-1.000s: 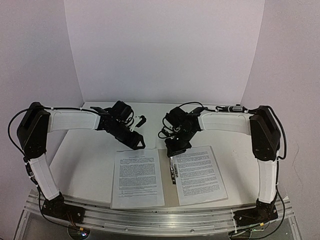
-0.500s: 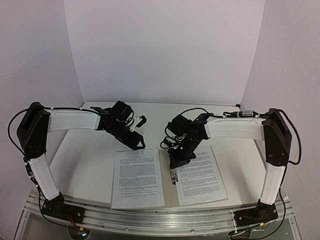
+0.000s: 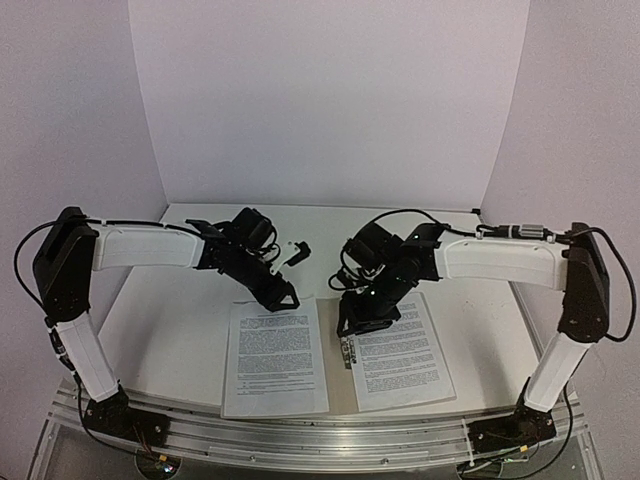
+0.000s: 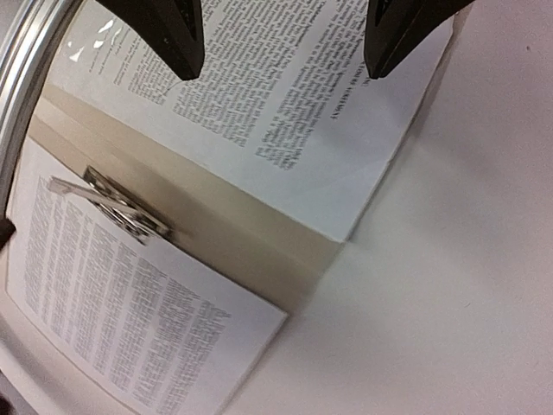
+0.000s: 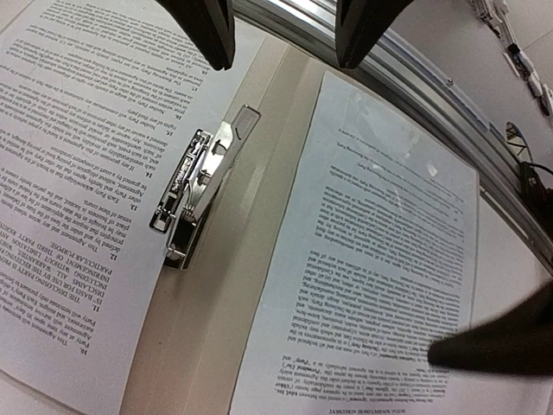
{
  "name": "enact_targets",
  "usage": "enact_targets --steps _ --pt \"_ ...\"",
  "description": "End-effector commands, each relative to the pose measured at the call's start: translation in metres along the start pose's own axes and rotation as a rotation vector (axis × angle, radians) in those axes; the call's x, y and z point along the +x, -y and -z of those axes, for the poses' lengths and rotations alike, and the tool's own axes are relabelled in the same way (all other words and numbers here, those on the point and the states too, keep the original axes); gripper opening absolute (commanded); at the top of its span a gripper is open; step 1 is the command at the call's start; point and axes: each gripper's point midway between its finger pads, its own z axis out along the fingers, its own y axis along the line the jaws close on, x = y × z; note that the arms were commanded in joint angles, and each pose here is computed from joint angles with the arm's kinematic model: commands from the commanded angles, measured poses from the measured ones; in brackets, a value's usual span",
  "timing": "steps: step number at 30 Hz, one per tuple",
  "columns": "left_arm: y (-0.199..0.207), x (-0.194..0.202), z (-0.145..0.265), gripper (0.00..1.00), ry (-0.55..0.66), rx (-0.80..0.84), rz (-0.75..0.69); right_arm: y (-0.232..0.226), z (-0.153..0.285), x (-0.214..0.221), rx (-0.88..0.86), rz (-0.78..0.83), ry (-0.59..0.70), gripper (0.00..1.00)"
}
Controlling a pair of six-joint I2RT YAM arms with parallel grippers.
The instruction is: Put the files into the folder
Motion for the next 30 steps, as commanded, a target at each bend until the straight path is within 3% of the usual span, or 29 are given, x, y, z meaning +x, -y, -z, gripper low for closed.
enact_targets --steps 1,5,9,15,23,30 --pt "0.070 -0.014 0.029 0.65 0.152 0.196 -0.397 -0.007 0.004 0.002 -0.112 -0.164 0.021 0.43" --pt "0.108 0.012 0.033 0.71 0.245 0.398 -0.657 -0.007 -0.017 0.010 -0.188 -0.247 -0.012 0.34" --pt "0.125 0.020 0.011 0.74 0.290 0.403 -0.796 -0.006 -0.025 0.011 -0.209 -0.279 -0.023 0.25" --pt "0.124 0.021 -0.016 0.68 0.286 0.394 -0.759 0.008 -0.023 0.011 -0.186 -0.326 0.003 0.15" --pt "0.106 0.000 -0.047 0.62 0.218 0.284 -0.588 0.005 -0.011 0.003 -0.212 -0.328 0.040 0.15" --pt "0.108 0.009 -0.060 0.60 0.190 0.299 -0.578 0.001 -0.017 0.000 -0.236 -0.336 0.033 0.16"
